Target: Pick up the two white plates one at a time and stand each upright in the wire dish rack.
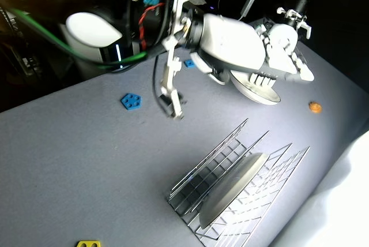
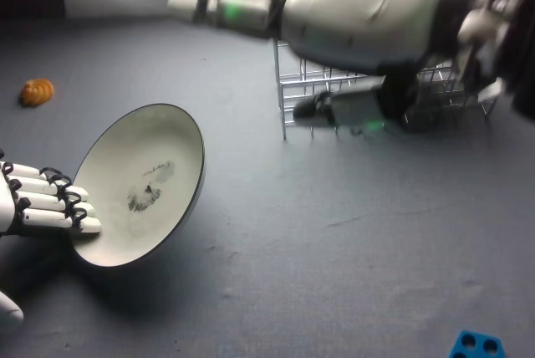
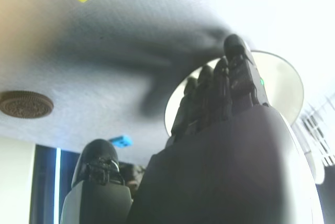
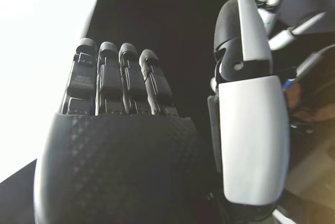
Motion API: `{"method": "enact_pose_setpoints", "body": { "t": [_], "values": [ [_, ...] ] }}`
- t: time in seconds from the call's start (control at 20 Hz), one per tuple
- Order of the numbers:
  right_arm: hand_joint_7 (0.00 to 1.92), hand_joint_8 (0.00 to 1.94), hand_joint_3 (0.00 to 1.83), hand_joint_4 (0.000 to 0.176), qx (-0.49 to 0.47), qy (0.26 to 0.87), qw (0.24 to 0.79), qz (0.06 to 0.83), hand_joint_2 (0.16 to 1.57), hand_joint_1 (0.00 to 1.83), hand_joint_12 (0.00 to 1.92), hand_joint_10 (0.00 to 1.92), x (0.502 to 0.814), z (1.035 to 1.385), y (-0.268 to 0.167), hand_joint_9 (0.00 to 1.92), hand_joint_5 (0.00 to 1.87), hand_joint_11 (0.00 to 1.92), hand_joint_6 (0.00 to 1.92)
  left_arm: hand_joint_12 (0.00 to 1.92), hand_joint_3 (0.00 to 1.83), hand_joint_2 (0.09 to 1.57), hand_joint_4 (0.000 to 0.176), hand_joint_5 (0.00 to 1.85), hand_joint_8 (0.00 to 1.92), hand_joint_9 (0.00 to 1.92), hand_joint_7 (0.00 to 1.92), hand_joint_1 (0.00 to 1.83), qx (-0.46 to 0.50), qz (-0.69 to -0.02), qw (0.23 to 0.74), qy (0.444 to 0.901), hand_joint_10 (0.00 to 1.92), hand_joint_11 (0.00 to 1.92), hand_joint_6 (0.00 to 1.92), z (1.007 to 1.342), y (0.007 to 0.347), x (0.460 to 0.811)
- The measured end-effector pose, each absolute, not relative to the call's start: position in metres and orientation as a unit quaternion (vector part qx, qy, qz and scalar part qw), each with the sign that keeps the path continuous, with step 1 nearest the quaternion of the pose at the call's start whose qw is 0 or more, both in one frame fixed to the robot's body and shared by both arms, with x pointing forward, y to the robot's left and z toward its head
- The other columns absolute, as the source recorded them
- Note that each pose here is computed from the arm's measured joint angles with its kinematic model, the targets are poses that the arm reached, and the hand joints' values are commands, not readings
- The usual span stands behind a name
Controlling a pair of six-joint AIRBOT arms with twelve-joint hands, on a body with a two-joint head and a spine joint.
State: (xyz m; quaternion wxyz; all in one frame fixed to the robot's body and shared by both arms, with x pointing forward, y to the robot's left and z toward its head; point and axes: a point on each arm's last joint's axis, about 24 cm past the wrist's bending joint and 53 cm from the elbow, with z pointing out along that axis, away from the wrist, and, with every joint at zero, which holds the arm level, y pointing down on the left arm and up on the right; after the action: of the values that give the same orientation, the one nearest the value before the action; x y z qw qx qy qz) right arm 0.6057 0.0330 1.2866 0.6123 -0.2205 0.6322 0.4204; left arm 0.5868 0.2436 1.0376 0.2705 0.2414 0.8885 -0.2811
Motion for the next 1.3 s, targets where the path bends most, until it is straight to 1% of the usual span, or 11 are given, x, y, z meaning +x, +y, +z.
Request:
{"method": "enact_pose_setpoints", "body": {
  "t": [0.1, 0.2, 0.25, 0.3, 0.45, 0.75, 0.85, 1.05, 1.15, 1.25, 1.3],
  "values": [
    [0.0, 0.0, 0.02, 0.0, -0.238, 0.641, 0.603, 0.412, 1.14, 1.18, 0.0, 0.0, 0.601, 1.268, 0.041, 0.0, 0.0, 0.0, 0.0, 0.06, 0.0, 1.1, 0.0, 0.03, 0.01, 0.02, 0.03, 0.0, 0.241, -0.282, 0.27, 0.889, 0.0, 0.02, 0.0, 1.038, 0.244, 0.587],
    [0.0, 0.0, 0.02, 0.0, -0.254, 0.649, 0.596, 0.399, 1.14, 1.19, 0.0, 0.0, 0.6, 1.248, 0.054, 0.0, 0.0, 0.0, 0.0, 0.06, 0.0, 1.1, 0.0, 0.03, 0.0, 0.01, 0.02, 0.0, 0.241, -0.282, 0.27, 0.889, 0.0, 0.01, 0.0, 1.037, 0.244, 0.587],
    [0.0, 0.0, 0.03, 0.0, -0.265, 0.648, 0.591, 0.401, 1.15, 1.28, 0.0, 0.0, 0.597, 1.234, 0.073, 0.0, 0.0, 0.0, 0.0, 0.06, 0.0, 1.1, 0.0, 0.04, 0.01, 0.02, 0.03, 0.0, 0.241, -0.282, 0.27, 0.888, 0.0, 0.02, 0.0, 1.037, 0.243, 0.587],
    [0.0, 0.0, 0.02, 0.0, -0.266, 0.648, 0.587, 0.405, 1.15, 1.29, 0.0, 0.0, 0.595, 1.23, 0.079, 0.0, 0.0, 0.0, 0.0, 0.16, 0.0, 1.09, 0.0, 0.07, 0.01, 0.05, 0.07, 0.0, 0.241, -0.282, 0.27, 0.888, 0.0, 0.0, 0.01, 1.037, 0.243, 0.587],
    [0.0, 0.0, 0.01, 0.0, -0.26, 0.658, 0.566, 0.423, 1.13, 1.25, 0.0, 0.0, 0.591, 1.215, 0.1, 0.0, 0.0, 0.0, 0.0, 0.15, 0.0, 1.09, 0.0, 0.06, 0.0, 0.04, 0.05, 0.0, 0.241, -0.283, 0.27, 0.888, 0.0, 0.0, 0.0, 1.037, 0.242, 0.587],
    [0.0, 0.0, 0.0, 0.0, -0.291, 0.644, 0.579, 0.407, 1.13, 1.24, 0.0, 0.0, 0.597, 1.202, 0.133, 0.0, 0.0, 0.0, 0.0, 0.11, 0.0, 1.1, 0.0, 0.05, 0.0, 0.03, 0.04, 0.0, 0.241, -0.284, 0.269, 0.888, 0.0, 0.0, 0.0, 1.037, 0.242, 0.586],
    [0.0, 0.0, 0.01, 0.0, -0.296, 0.649, 0.571, 0.406, 1.14, 1.22, 0.0, 0.0, 0.598, 1.194, 0.142, 0.0, 0.0, 0.0, 0.0, 0.18, 0.0, 1.1, 0.0, 0.07, 0.0, 0.05, 0.06, 0.0, 0.241, -0.284, 0.269, 0.888, 0.0, 0.0, 0.0, 1.037, 0.242, 0.587],
    [0.0, 0.0, 0.01, 0.0, -0.293, 0.654, 0.567, 0.406, 1.16, 1.22, 0.0, 0.0, 0.6, 1.179, 0.149, 0.0, 0.0, 0.0, 0.0, 0.19, 0.0, 1.1, 0.0, 0.06, 0.0, 0.05, 0.06, 0.0, 0.241, -0.284, 0.269, 0.888, 0.0, 0.0, 0.0, 1.037, 0.242, 0.587],
    [0.0, 0.0, 0.01, 0.0, -0.296, 0.666, 0.556, 0.4, 1.15, 1.25, 0.0, 0.0, 0.603, 1.159, 0.153, 0.0, 0.0, 0.01, 0.0, 0.13, 0.0, 1.1, 0.0, 0.06, 0.0, 0.03, 0.04, 0.0, 0.241, -0.285, 0.269, 0.888, 0.0, 0.0, 0.0, 1.037, 0.241, 0.587],
    [0.0, 0.0, 0.0, 0.0, -0.296, 0.671, 0.554, 0.394, 1.14, 1.24, 0.01, 0.0, 0.609, 1.152, 0.156, 0.0, 0.02, 0.02, 0.01, 0.09, 0.0, 1.1, 0.0, 0.04, 0.0, 0.01, 0.03, 0.0, 0.242, -0.285, 0.269, 0.888, 0.0, 0.0, 0.0, 1.037, 0.241, 0.587],
    [0.0, 0.0, 0.0, 0.0, -0.295, 0.671, 0.557, 0.392, 1.14, 1.24, 0.02, 0.0, 0.614, 1.151, 0.158, 0.0, 0.01, 0.03, 0.0, 0.15, 0.0, 1.1, 0.0, 0.06, 0.0, 0.03, 0.05, 0.0, 0.242, -0.285, 0.269, 0.887, 0.0, 0.0, 0.0, 1.037, 0.241, 0.587]
  ]
}}
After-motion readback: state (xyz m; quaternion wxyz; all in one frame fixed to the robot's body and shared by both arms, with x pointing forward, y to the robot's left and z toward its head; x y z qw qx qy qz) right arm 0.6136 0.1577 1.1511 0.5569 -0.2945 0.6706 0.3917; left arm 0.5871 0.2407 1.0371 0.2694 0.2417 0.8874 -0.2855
